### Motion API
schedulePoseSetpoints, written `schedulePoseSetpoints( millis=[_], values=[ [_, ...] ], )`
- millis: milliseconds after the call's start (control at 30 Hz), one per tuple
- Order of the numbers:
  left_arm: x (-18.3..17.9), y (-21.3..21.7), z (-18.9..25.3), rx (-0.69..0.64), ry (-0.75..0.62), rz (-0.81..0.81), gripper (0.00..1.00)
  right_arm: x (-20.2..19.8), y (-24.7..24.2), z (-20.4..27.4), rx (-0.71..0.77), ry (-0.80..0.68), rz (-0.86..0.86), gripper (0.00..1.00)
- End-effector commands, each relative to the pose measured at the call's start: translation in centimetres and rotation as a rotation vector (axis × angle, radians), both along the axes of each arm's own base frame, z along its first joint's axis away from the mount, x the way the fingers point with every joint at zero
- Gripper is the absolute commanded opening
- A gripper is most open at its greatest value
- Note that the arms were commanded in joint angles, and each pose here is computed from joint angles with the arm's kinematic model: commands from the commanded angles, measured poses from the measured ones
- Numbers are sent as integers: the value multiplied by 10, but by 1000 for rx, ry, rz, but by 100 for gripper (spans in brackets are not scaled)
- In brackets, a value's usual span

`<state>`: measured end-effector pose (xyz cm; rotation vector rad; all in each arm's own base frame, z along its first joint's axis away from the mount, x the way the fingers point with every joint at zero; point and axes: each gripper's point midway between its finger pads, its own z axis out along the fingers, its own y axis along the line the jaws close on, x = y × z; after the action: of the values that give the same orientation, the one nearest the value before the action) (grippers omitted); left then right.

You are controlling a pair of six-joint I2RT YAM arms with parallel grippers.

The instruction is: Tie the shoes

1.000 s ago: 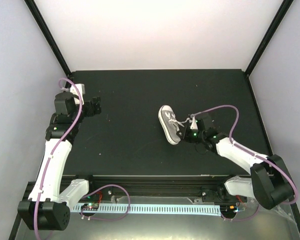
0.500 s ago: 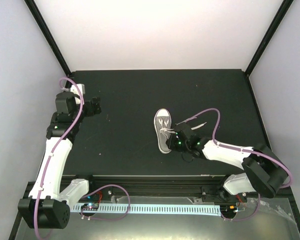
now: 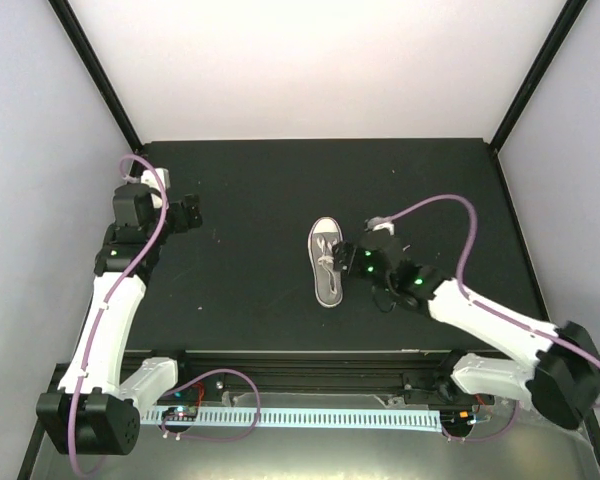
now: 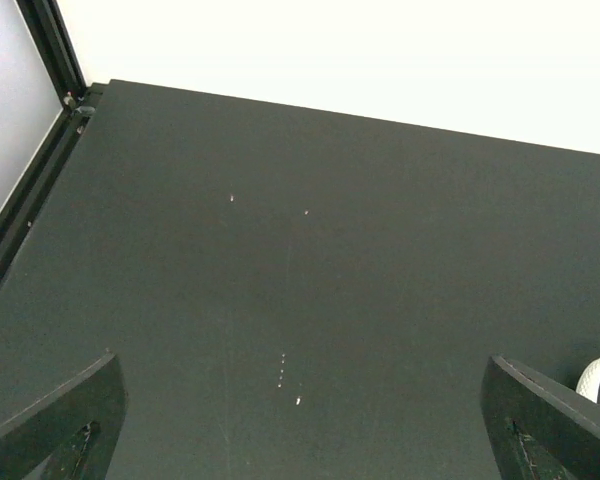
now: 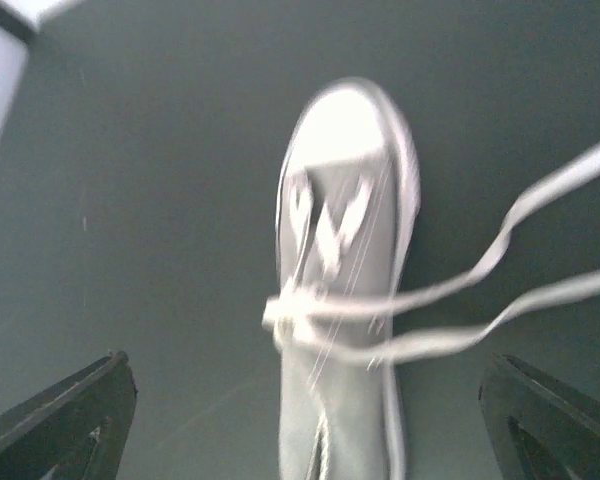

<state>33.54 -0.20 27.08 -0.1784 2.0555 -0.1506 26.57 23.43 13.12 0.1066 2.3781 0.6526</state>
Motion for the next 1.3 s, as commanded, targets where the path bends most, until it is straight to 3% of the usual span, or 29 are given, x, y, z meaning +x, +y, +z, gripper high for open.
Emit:
schedulePoseSetpoints(
  millis=[0,233,333,467,700,867,1267],
  values=[
    [8,5,-5,-25,15,39,99,28,-79,50,-193,-221,-204,97],
    [12,-5,10,-5,20,-37,99,55,-155,26,-180,-117,-323,97],
    [11,-6,14,8,-1,-51,99,74,-146,14,-109,-62,-273,94],
    [6,-1,8,42,16,-33,99,104,-122,-5,-57,15,-199,82],
    [2,6,3,77,20,-9,99,143,-117,-45,-128,101,-214,72],
    [5,3,-5,67,48,-21,99,148,-117,-73,-176,181,-215,67],
    [7,1,-9,51,63,-32,99,143,-102,-105,-277,230,-182,66]
  ],
)
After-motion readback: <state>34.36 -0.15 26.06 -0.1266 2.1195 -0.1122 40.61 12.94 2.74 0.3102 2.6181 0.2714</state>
